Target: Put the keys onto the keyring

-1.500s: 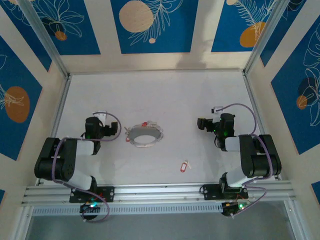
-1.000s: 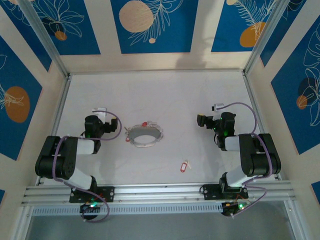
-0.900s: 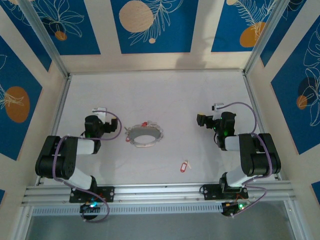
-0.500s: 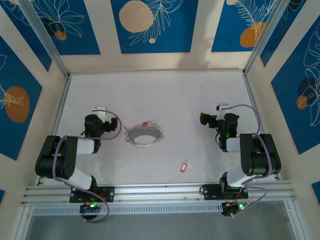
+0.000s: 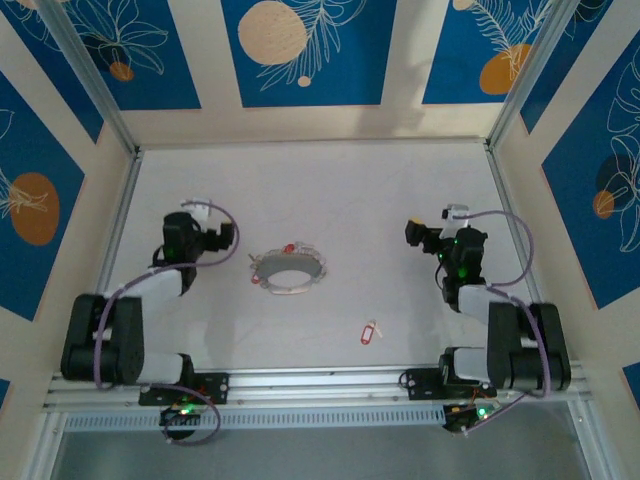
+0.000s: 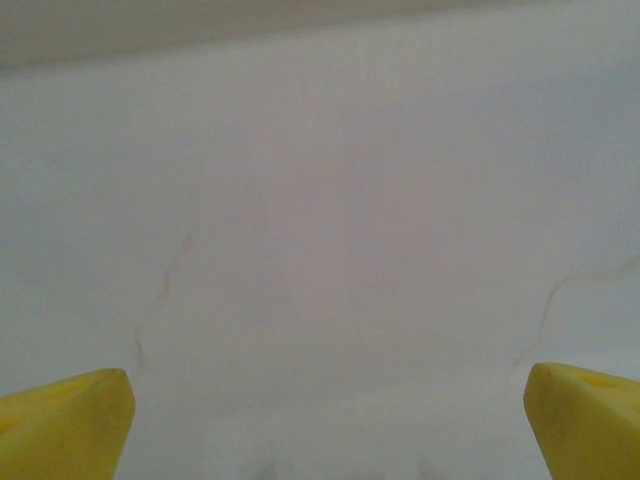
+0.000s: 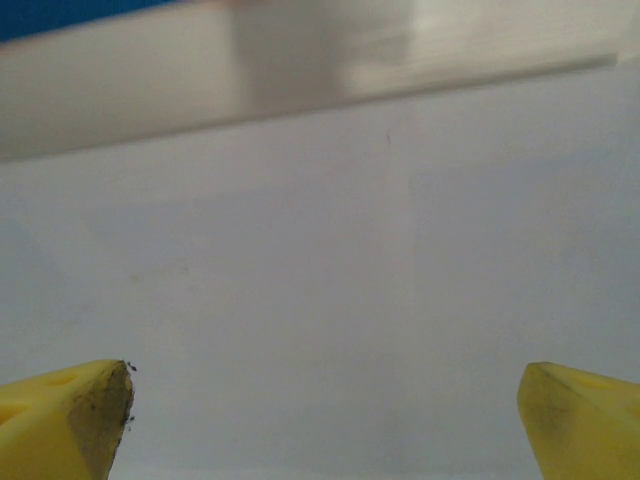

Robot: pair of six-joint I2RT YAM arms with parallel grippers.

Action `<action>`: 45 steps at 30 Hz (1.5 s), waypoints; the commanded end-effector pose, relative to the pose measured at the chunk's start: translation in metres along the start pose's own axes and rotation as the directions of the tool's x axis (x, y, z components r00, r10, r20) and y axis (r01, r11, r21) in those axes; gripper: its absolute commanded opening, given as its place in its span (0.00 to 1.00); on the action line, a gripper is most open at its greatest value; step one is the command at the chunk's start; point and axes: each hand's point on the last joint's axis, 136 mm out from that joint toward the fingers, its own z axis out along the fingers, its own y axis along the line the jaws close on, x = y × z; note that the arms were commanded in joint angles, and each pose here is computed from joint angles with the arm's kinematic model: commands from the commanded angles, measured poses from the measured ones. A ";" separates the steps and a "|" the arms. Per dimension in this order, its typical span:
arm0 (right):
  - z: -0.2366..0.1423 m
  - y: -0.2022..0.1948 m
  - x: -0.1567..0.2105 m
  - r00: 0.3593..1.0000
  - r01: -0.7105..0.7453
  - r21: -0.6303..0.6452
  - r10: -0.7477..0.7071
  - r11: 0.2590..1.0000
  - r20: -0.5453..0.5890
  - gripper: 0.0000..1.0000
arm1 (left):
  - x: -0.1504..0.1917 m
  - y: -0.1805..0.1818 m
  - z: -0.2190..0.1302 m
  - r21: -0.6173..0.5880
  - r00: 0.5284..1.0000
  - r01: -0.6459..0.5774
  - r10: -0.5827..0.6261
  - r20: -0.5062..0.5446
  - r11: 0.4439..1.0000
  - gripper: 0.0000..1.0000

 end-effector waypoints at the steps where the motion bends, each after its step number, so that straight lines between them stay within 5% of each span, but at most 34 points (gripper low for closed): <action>1: -0.010 0.007 -0.025 0.984 -0.174 -0.015 0.174 0.985 0.025 0.99 | -0.042 -0.012 -0.040 0.083 1.000 -0.030 0.031 -0.005 0.996 1.00; 3: -0.023 -0.003 -0.029 0.889 -0.448 -0.025 0.448 0.894 0.089 0.99 | -0.060 -0.014 -0.059 0.096 0.999 -0.033 0.031 0.022 0.995 1.00; 4: -0.026 0.006 -0.031 0.876 -0.469 -0.102 0.477 0.877 0.075 0.99 | -0.069 -0.017 -0.068 0.109 0.999 -0.031 0.027 0.037 0.994 1.00; 7: -0.022 0.037 -0.023 0.902 -0.429 -0.147 0.416 0.891 -0.111 0.99 | -0.081 -0.025 -0.084 0.160 0.998 0.022 -0.031 0.056 0.987 1.00; 12: -0.032 0.098 0.004 0.929 -0.303 -0.232 0.232 0.925 -0.287 0.98 | -0.060 -0.032 -0.061 0.200 0.985 0.173 -0.170 -0.031 0.964 1.00; 16: -0.044 0.157 0.043 0.854 -0.308 -0.373 0.082 0.875 -0.513 0.87 | -0.045 -0.043 -0.046 0.246 0.978 0.198 -0.173 -0.119 0.949 1.00; 23: -0.047 0.213 0.103 0.653 -0.299 -0.459 -0.171 0.837 -0.738 0.69 | -0.016 -0.048 -0.036 0.239 0.968 0.159 -0.104 -0.228 0.958 1.00; 32: -0.035 0.240 0.139 0.453 -0.413 -0.415 -0.213 0.811 -0.866 0.55 | -0.015 -0.032 -0.032 0.157 0.957 0.086 -0.038 -0.287 0.984 1.00; 39: -0.033 0.254 0.163 0.369 -0.432 -0.408 -0.255 0.804 -0.894 0.53 | -0.011 -0.037 -0.029 0.181 0.953 0.105 -0.047 -0.298 0.978 1.00; 45: -0.029 0.255 0.170 0.357 -0.406 -0.411 -0.273 0.816 -0.893 0.46 | -0.009 -0.038 -0.028 0.186 0.953 0.111 -0.051 -0.299 0.976 1.00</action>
